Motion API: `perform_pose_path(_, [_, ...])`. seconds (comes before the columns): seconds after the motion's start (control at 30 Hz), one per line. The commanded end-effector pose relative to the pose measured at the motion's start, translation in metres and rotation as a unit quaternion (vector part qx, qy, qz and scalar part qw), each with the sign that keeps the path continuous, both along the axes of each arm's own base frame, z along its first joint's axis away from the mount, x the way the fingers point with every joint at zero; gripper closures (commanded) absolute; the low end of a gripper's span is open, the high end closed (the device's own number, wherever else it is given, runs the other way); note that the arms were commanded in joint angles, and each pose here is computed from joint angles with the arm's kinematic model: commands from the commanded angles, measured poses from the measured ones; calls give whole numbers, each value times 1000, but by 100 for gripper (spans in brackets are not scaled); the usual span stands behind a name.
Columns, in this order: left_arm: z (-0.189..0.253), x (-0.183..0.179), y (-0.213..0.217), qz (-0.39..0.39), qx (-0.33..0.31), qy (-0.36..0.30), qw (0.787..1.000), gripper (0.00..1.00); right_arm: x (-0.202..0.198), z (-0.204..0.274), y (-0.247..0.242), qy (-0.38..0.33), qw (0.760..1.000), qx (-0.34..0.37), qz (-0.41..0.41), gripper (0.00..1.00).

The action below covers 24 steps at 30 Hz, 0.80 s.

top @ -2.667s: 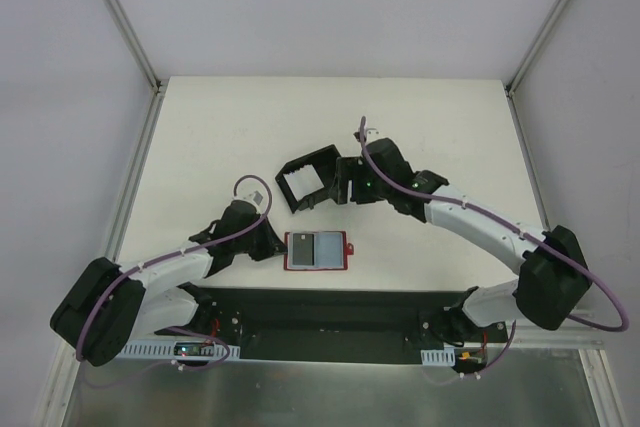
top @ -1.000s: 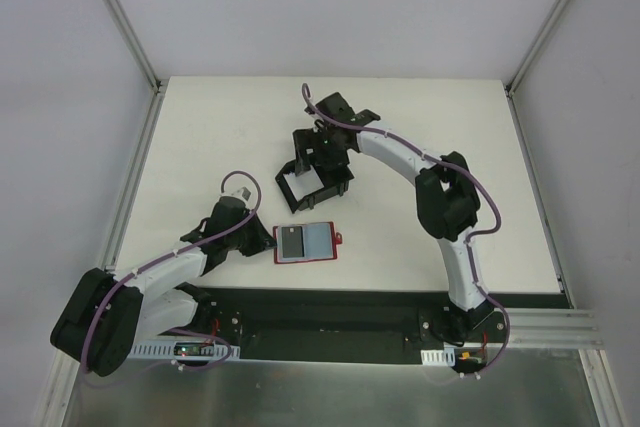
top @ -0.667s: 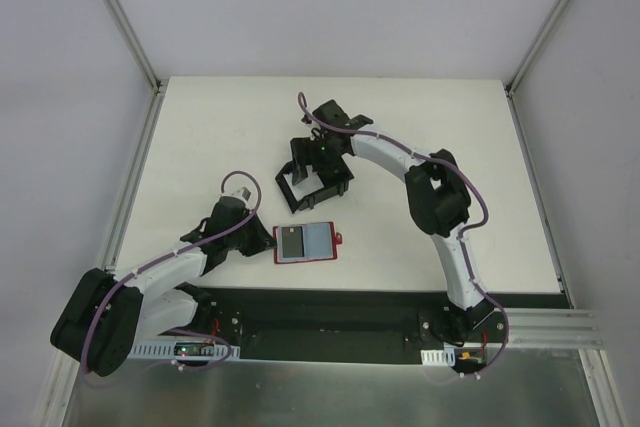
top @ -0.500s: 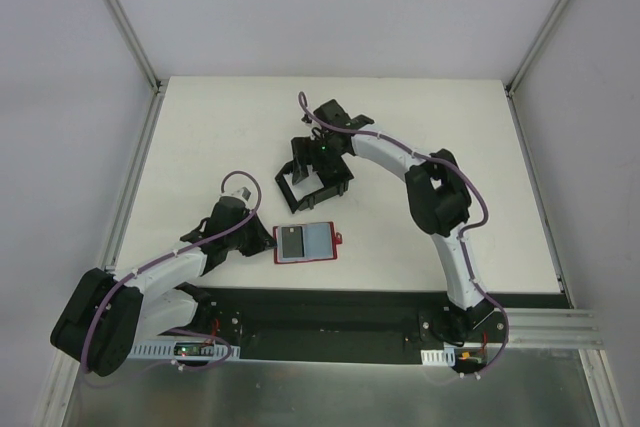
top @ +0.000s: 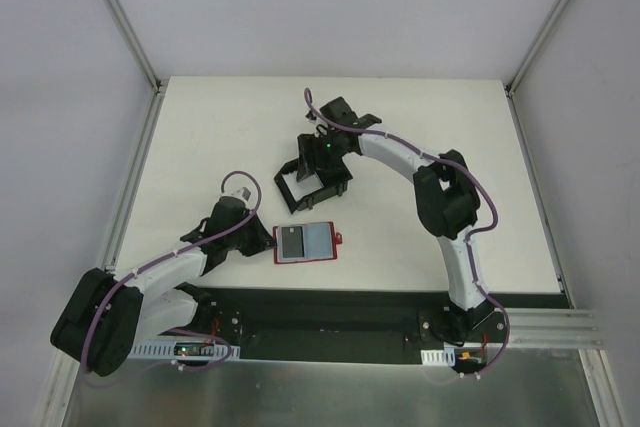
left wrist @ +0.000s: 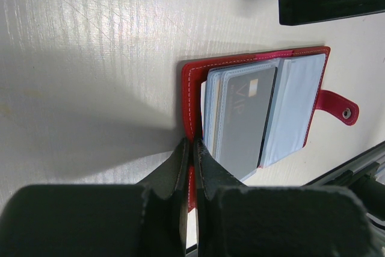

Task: Put the credit cards into the card holder
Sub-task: Pick up the credit card from the storage box.

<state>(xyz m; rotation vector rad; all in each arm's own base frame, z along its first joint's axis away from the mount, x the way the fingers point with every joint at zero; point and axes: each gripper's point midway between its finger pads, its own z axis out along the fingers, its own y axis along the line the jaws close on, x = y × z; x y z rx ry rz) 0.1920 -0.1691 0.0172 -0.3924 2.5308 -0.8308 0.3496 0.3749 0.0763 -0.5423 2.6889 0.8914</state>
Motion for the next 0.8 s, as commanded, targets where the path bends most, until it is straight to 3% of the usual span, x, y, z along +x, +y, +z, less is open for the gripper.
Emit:
perform_pose_path(0.0, [-11,-9,7,-8,17,19,1000,100,-1,35,2,-21,999,30,2,33])
perform_pose_path(0.2, [-11,-10,7,-8,17,22,1000,100,2,31,-5,-26,1000,13,-9,47])
perform_pose_path(0.37, [-10,-9,6,-9,15,22,1000,100,5,34,-8,-34,999,11,-12,65])
perform_pose_path(0.77, [-11,-11,6,-12,15,25,1000,100,17,51,-21,-66,998,2,-20,88])
